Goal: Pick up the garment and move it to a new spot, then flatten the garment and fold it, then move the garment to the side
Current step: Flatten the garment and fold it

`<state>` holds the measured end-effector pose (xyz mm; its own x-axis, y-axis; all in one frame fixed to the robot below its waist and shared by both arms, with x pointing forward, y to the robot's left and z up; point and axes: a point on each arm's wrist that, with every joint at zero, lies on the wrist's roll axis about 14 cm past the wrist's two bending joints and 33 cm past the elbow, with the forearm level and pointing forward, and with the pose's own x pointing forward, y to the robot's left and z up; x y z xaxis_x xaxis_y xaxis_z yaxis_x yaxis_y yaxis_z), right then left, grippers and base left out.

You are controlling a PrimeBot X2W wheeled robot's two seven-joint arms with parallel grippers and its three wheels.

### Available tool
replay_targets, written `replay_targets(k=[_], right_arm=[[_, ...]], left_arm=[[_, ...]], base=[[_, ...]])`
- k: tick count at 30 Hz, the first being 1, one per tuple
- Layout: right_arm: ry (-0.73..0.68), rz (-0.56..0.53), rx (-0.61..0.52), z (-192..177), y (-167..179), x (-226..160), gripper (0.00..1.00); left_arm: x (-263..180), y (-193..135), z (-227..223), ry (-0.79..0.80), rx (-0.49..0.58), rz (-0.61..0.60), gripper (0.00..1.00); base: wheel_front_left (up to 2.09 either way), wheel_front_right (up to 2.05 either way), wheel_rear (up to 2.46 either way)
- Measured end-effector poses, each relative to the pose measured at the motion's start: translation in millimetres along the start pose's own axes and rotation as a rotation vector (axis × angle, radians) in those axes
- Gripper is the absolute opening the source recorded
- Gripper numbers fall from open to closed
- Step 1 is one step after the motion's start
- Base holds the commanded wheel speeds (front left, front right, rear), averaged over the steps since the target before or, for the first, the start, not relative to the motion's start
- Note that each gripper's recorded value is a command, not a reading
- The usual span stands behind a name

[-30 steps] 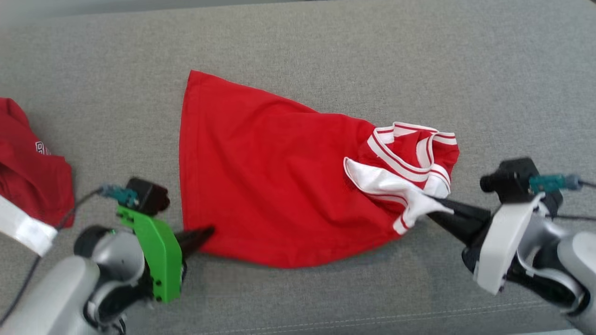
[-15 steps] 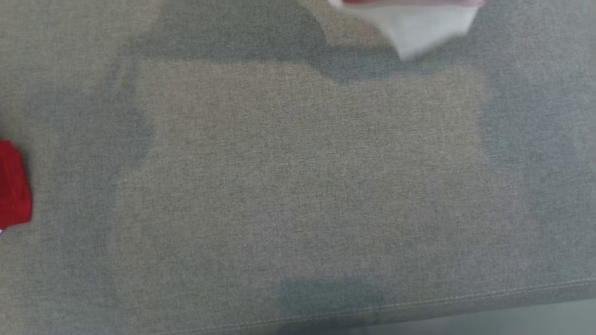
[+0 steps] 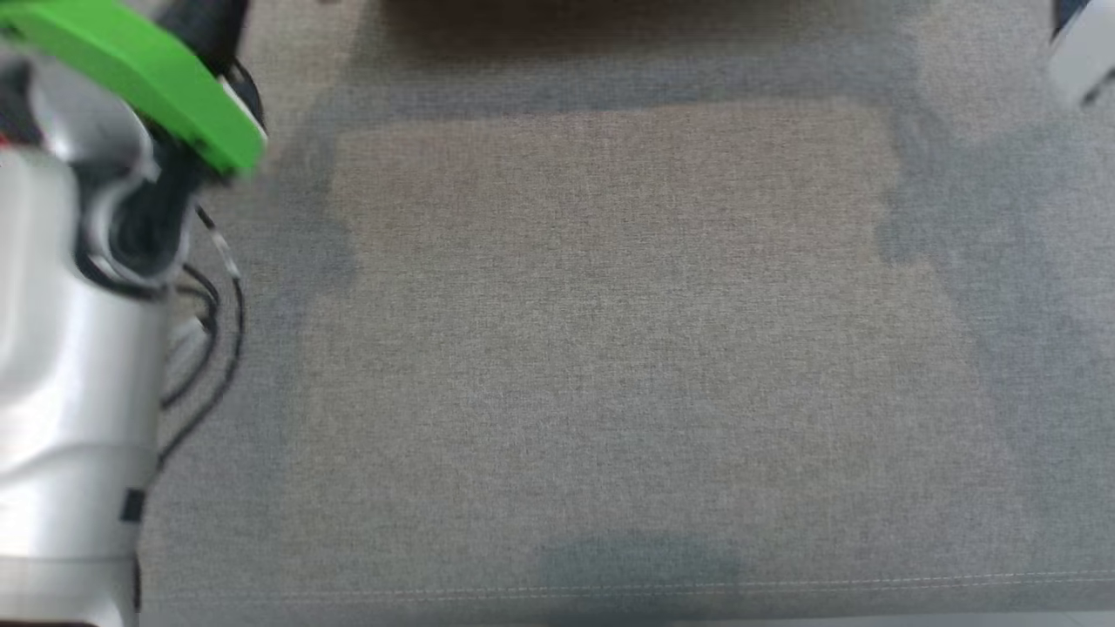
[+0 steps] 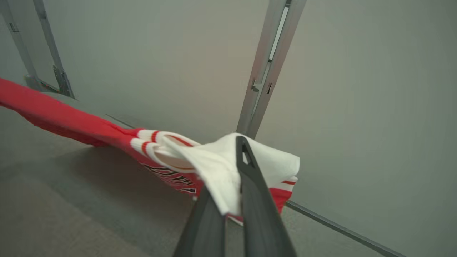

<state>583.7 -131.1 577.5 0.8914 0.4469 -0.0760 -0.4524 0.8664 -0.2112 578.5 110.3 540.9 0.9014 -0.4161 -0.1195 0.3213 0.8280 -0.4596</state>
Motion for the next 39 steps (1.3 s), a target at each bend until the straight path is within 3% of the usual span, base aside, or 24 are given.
replay_targets(k=[4, 8, 15, 22, 31, 39], right_arm=[[0.128, 0.027, 0.112, -79, 41, -29, 0.00], [0.157, -0.001, 0.226, -109, 69, -58, 0.00], [0.118, -0.074, 0.252, -112, 74, -103, 0.00], [0.200, -0.063, 0.251, -134, 98, -163, 0.00], [0.263, 0.041, 0.263, -133, 145, -220, 0.00], [0.389, 0.059, 0.283, -149, 152, -259, 0.00]], left_arm=[[-32, 17, -89, 0.154, -0.141, 0.071, 0.00], [-55, 25, -105, 0.136, -0.159, 0.112, 0.00], [-81, 14, -102, 0.066, -0.106, 0.101, 0.00], [-126, 6, -135, 0.158, 0.060, 0.083, 0.00], [-177, 13, -154, 0.184, 0.064, 0.164, 0.00], [-186, 2, -164, 0.193, 0.065, 0.143, 0.00]], base=[[0.00, 0.00, 0.00], [0.00, 0.00, 0.00], [0.00, 0.00, 0.00], [0.00, 0.00, 0.00], [0.00, 0.00, 0.00], [0.00, 0.00, 0.00]])
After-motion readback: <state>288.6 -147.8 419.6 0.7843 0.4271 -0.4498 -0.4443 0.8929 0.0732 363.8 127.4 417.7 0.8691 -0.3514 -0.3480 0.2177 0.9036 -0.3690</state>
